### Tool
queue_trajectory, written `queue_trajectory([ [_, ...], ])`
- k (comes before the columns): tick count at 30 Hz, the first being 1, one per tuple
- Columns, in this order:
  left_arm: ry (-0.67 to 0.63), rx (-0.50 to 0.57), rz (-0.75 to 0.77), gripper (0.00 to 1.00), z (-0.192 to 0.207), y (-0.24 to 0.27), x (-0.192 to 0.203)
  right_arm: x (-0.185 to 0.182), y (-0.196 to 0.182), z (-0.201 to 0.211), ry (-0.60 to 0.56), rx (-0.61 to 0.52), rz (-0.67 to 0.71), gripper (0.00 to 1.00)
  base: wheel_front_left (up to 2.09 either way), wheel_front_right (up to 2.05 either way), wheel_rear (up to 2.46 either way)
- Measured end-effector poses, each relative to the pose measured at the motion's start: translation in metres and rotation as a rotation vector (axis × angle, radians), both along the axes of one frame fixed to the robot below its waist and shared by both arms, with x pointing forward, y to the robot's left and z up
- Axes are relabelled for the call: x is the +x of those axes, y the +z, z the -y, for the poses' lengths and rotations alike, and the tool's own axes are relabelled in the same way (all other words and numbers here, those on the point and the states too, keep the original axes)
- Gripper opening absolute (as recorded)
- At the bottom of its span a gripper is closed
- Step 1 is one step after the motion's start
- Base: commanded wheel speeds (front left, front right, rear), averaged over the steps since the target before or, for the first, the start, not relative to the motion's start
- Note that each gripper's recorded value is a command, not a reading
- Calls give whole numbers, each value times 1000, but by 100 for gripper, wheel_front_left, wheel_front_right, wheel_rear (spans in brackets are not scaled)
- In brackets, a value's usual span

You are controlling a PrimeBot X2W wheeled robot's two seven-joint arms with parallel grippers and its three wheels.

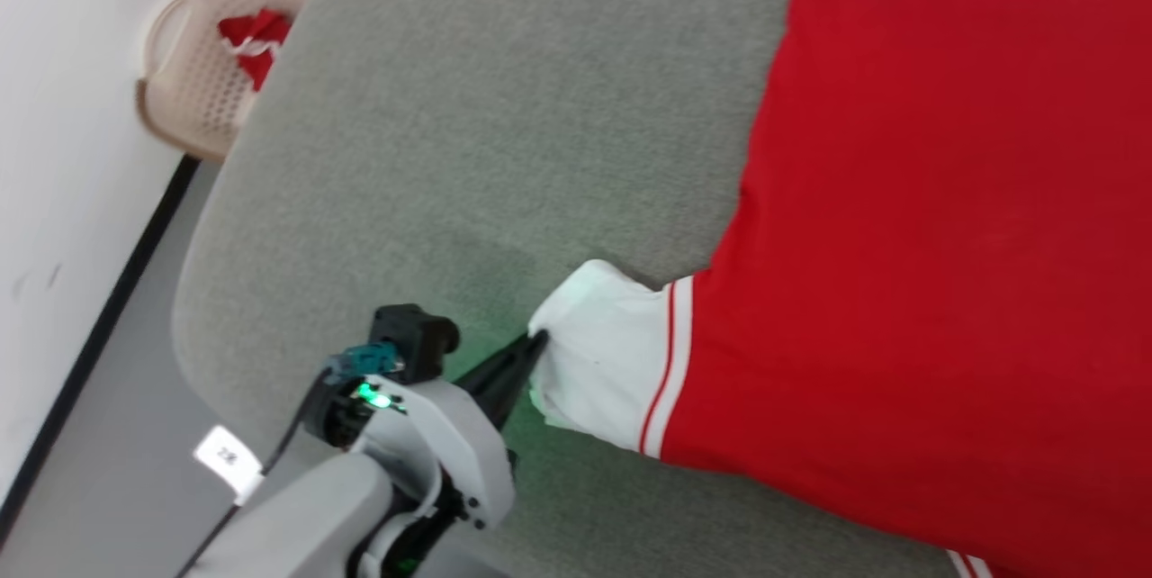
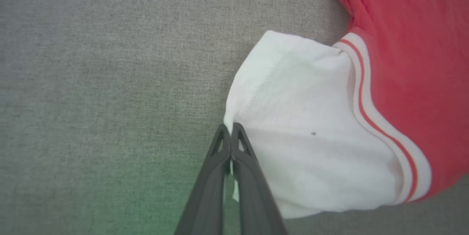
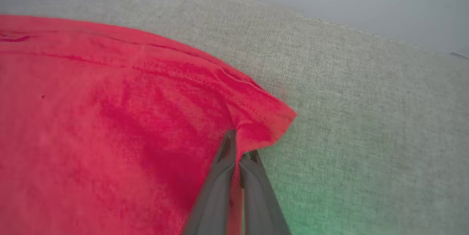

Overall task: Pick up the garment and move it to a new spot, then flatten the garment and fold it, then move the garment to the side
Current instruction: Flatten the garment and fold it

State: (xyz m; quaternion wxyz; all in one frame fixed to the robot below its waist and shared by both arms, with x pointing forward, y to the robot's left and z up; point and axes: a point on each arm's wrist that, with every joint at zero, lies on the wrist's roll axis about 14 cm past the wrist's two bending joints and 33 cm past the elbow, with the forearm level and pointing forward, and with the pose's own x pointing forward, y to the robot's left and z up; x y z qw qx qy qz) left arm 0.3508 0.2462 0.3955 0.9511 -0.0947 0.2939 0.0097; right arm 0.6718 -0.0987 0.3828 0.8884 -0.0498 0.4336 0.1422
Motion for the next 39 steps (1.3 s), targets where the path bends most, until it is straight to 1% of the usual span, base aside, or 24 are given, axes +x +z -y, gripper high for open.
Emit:
queue_trajectory([
  [4, -5, 18, 17, 0, -6, 6, 3, -18, 10, 2, 38, 11, 10, 0, 0, 0, 0],
  [8, -18, 26, 30, 0, -7, 12, 6, -40, 21, 13, 68, 21, 20, 0, 0, 0, 0],
  [11, -27, 31, 36, 0, -7, 16, 6, -64, 27, 19, 102, 36, 17, 0, 0, 0, 0],
  [15, -47, 34, 50, 0, -3, 21, 9, -94, 34, 38, 114, 45, 20, 0, 0, 0, 0],
  [20, -75, 31, 65, 0, 5, 27, 12, -143, 29, 58, 116, 62, -12, 0, 0, 0, 0],
  [27, -119, 19, 95, 0, 20, 38, 17, -215, 12, 90, 54, 93, -84, 0, 0, 0, 0],
  [31, -140, 15, 109, 0, 28, 42, 20, -246, 3, 104, -10, 115, -104, 0, 0, 0, 0],
  [35, -163, 3, 119, 0, 36, 46, 24, -267, -4, 111, -72, 146, -118, 0, 0, 0, 0],
  [39, -177, -6, 116, 0, 41, 45, 26, -272, -7, 115, -111, 162, -120, 0, 0, 0, 0],
])
